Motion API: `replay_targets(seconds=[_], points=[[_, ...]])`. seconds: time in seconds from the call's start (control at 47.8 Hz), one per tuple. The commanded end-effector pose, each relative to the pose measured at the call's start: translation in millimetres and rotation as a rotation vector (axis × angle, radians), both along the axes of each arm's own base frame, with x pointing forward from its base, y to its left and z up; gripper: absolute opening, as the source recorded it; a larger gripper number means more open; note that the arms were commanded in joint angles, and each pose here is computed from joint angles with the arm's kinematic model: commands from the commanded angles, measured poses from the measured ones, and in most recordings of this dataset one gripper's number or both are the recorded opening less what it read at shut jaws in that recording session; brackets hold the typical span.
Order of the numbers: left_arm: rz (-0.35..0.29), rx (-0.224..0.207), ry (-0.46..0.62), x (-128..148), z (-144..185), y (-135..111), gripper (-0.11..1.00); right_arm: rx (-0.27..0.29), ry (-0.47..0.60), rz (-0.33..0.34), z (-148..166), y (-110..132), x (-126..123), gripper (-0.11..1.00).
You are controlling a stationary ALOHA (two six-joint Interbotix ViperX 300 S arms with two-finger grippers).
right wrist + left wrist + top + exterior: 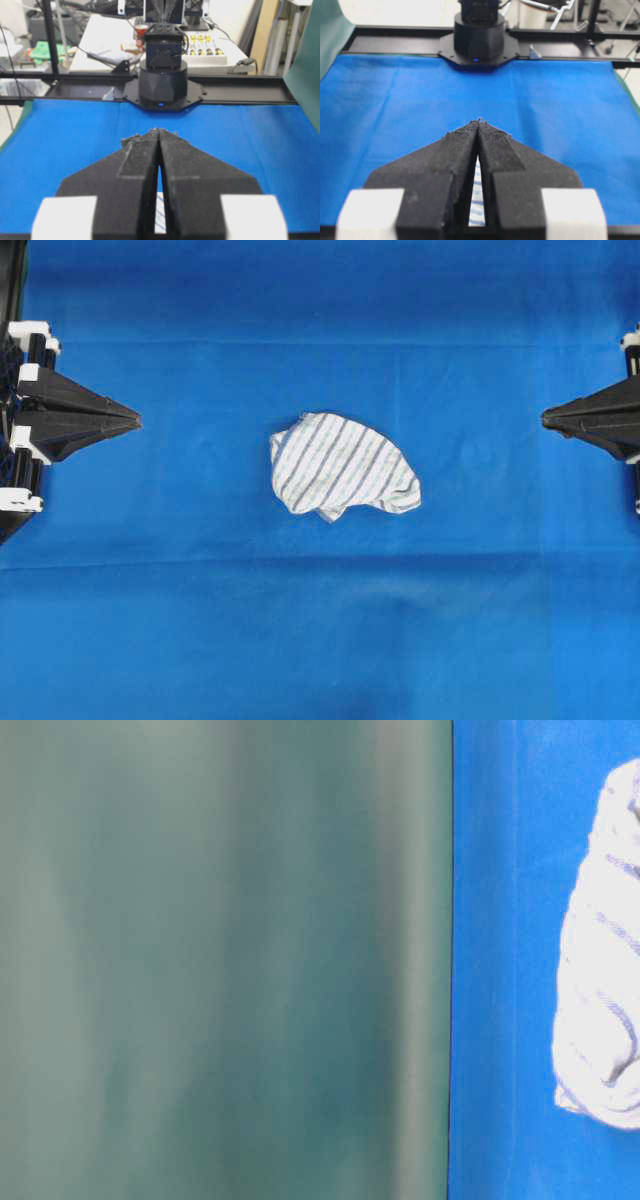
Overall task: Lift the towel with both arms.
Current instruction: 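Move both grippers inward and pinch opposite edges of the striped towel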
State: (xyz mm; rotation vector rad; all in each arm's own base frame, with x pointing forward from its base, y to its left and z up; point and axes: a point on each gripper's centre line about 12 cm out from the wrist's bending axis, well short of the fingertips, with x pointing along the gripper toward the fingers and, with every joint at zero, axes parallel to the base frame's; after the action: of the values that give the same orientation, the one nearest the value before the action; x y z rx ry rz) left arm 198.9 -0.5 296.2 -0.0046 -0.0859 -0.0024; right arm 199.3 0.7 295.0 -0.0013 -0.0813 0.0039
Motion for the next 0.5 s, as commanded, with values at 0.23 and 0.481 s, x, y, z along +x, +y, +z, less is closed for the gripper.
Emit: replay_targets(seconds=[0.23, 0.481], points=[[-0.031, -0.03, 0.067, 24, -2, -7, 0.0, 0.02, 0.12, 0.016, -9, 4, 19, 0.0], [-0.061, -0.025, 0.17, 56, -29, -17, 0.0, 0.078, 0.289, 0.016, -48, 6, 43, 0.0]])
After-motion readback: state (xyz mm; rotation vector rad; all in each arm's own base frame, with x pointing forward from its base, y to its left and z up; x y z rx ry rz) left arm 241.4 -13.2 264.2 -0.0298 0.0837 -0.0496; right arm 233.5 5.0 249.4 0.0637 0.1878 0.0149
